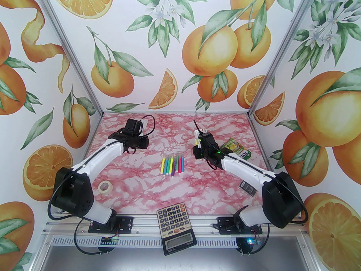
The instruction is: Open the pen caps
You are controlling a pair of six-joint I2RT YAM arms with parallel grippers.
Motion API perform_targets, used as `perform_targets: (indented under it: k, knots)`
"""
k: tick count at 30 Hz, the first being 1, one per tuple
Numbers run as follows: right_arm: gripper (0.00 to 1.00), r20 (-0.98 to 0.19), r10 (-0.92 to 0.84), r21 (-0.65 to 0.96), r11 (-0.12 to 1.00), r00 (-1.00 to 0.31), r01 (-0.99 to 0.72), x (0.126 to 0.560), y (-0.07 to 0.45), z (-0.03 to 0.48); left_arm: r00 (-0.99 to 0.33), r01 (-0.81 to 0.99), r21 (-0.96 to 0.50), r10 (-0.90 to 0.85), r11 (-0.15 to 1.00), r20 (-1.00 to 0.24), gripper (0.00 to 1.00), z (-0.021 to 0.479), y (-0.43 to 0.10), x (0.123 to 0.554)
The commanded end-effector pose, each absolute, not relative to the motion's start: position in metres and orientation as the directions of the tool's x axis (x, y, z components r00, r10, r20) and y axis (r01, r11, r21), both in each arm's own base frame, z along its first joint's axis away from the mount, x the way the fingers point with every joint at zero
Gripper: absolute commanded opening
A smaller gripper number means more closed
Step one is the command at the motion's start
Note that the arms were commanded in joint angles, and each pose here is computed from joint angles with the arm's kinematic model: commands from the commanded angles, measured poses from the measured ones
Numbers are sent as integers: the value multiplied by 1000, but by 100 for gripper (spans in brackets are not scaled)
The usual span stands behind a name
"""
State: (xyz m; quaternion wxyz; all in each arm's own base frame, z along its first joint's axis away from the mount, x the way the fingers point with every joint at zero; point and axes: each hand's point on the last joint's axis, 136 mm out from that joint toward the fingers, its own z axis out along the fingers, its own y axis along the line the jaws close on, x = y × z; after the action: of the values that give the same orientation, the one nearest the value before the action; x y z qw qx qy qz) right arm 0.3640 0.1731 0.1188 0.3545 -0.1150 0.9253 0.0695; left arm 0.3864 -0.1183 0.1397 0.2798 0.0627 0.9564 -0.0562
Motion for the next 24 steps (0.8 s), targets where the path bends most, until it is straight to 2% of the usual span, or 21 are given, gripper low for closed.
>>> perform_targets:
  k: [1,11,24]
  knots:
    - [0,-648,-144,-14,984,-748,-177,374,152,115,-851,106,62,123,992,-511,0,136,-87,393]
    - [3,-561,-100,-63,995,-822,-78,394,116,84,-898,13,94,53,996,-437,0,97,-40,409]
    - [7,-484,-37,-66,998,-874,-6,415,97,50,-934,-34,-63,-54,997,-352,0,40,-26,435]
